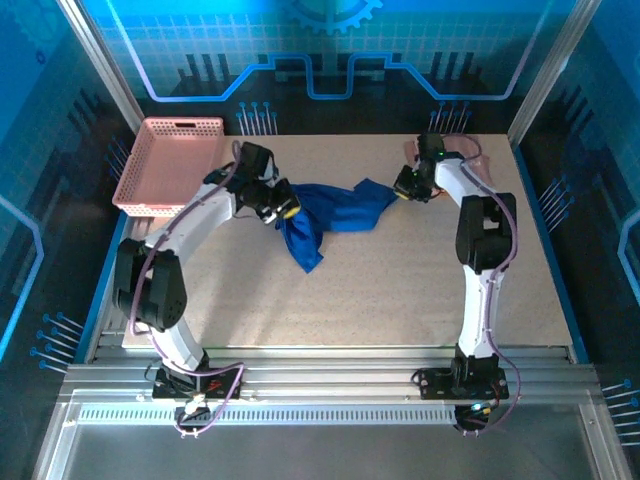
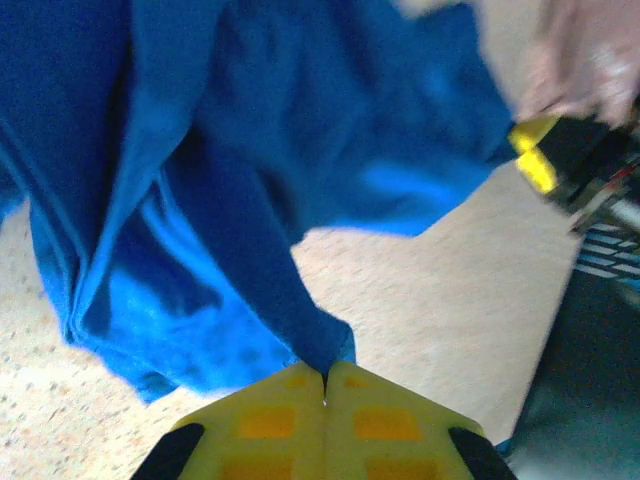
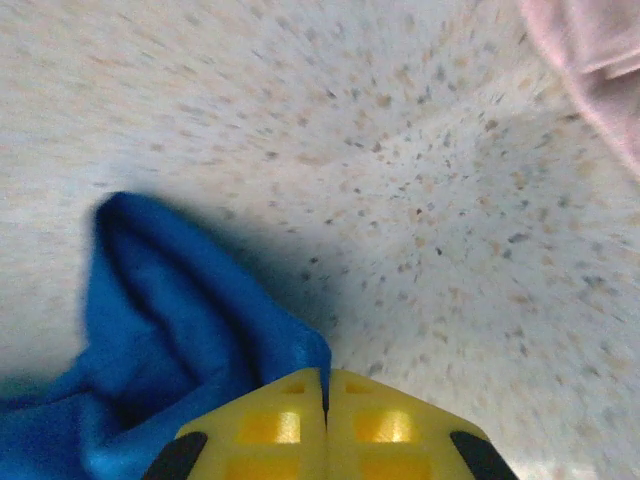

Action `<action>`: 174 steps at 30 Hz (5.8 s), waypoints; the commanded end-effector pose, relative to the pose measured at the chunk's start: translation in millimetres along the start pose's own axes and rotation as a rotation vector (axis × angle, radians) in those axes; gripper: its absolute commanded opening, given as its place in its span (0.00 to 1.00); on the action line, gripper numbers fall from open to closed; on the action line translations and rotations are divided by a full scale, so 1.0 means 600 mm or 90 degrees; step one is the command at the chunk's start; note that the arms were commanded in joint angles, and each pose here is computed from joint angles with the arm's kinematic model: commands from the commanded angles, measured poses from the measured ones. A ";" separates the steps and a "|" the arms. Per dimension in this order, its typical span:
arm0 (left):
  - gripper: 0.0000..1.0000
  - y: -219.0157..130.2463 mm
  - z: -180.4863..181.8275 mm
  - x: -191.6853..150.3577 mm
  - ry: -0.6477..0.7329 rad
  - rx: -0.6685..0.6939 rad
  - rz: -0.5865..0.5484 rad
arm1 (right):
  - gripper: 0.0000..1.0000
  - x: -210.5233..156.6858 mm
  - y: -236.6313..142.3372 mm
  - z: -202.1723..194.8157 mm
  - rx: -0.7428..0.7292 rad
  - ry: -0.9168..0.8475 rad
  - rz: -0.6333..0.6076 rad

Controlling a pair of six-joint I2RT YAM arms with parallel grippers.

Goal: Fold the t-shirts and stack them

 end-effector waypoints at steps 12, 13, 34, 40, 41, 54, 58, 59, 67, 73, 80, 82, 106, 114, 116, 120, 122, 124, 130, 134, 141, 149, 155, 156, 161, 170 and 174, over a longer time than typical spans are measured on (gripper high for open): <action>0.00 -0.320 -0.082 0.177 0.089 -0.074 -0.388 | 0.00 -0.004 -0.268 0.060 0.198 -0.043 -0.123; 0.00 -0.329 -0.081 0.182 0.089 -0.075 -0.397 | 0.00 -0.009 -0.275 0.061 0.200 -0.044 -0.119; 0.00 -0.560 -0.097 0.254 0.153 -0.171 -0.620 | 0.00 -0.144 -0.639 0.123 0.329 -0.238 -0.361; 0.00 -0.590 -0.129 0.272 0.188 -0.243 -0.649 | 0.00 -0.146 -0.658 0.133 0.332 -0.257 -0.362; 0.00 -0.581 -0.125 0.277 0.180 -0.247 -0.637 | 0.00 -0.148 -0.646 0.129 0.322 -0.252 -0.345; 0.00 -0.533 -0.154 0.249 0.275 -0.264 -0.583 | 0.00 -0.189 -0.680 0.096 0.324 -0.308 -0.355; 0.00 -0.576 -0.181 0.213 0.317 -0.285 -0.634 | 0.00 -0.216 -0.740 0.100 0.402 -0.331 -0.382; 0.00 -0.592 -0.188 0.203 0.325 -0.279 -0.654 | 0.00 -0.223 -0.754 0.104 0.426 -0.338 -0.379; 0.00 -0.680 -0.232 0.191 0.389 -0.223 -0.737 | 0.00 -0.283 -0.806 0.157 0.601 -0.398 -0.261; 0.00 -0.704 -0.215 0.238 0.393 -0.206 -0.821 | 0.00 -0.333 -0.786 0.207 0.674 -0.424 -0.147; 0.00 -0.605 -0.172 0.331 0.341 -0.225 -0.764 | 0.00 -0.304 -0.716 0.178 0.526 -0.357 -0.178; 0.00 -0.545 -0.161 0.356 0.330 -0.225 -0.715 | 0.00 -0.281 -0.681 0.155 0.461 -0.302 -0.193; 0.99 -0.011 -0.090 0.296 0.219 -0.132 -0.205 | 0.00 -0.142 -0.298 -0.214 -0.053 0.125 -0.285; 0.94 -0.075 0.036 0.032 0.030 -0.008 0.013 | 0.00 -0.160 -0.276 -0.221 -0.046 0.118 -0.231; 0.91 -0.066 0.069 -0.029 -0.032 0.002 0.057 | 0.00 -0.163 -0.275 -0.223 -0.050 0.111 -0.223; 0.86 -0.042 0.137 -0.125 -0.114 0.061 0.124 | 0.00 -0.165 -0.270 -0.223 -0.052 0.101 -0.209; 0.83 -0.028 0.160 -0.151 -0.140 0.077 0.138 | 0.00 -0.165 -0.266 -0.222 -0.048 0.097 -0.201; 0.79 -0.011 0.177 -0.170 -0.160 0.092 0.156 | 0.00 -0.166 -0.257 -0.223 -0.052 0.096 -0.186; 0.71 0.032 0.226 -0.210 -0.205 0.147 0.194 | 0.00 -0.163 -0.240 -0.217 -0.051 0.088 -0.159; 0.67 0.049 0.248 -0.215 -0.208 0.180 0.197 | 0.00 -0.162 -0.235 -0.214 -0.051 0.081 -0.153; 0.50 0.079 0.263 -0.184 -0.199 0.217 0.160 | 0.00 -0.165 -0.224 -0.207 -0.051 0.074 -0.140; 0.16 0.057 0.245 -0.161 -0.132 0.244 0.153 | 0.00 -0.173 -0.226 -0.208 -0.055 0.060 -0.127; 0.08 0.007 0.228 -0.146 -0.048 0.301 0.149 | 0.00 -0.186 -0.220 -0.215 -0.053 0.050 -0.107; 0.07 0.004 0.224 -0.142 -0.042 0.300 0.149 | 0.00 -0.187 -0.219 -0.216 -0.053 0.050 -0.104; 0.05 -0.008 0.188 -0.116 0.021 0.303 0.156 | 0.00 -0.191 -0.216 -0.216 -0.054 0.043 -0.096; 0.05 0.096 0.126 -0.041 0.133 0.270 0.226 | 0.00 -0.183 -0.213 -0.209 -0.058 0.033 -0.092; 0.05 0.152 0.129 -0.015 0.156 0.273 0.254 | 0.00 -0.181 -0.209 -0.206 -0.058 0.029 -0.082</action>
Point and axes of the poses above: each hand's point on the last joint's axis, 136 mm out from that joint toward the fingers, its own y axis out along the fingers, its own z axis along the line the jaws close on, x = y × z, the point moved 7 cm from there along -y, back along the fingers, and after that the axes turned 14 degrees about y, right-handed, at the moved point
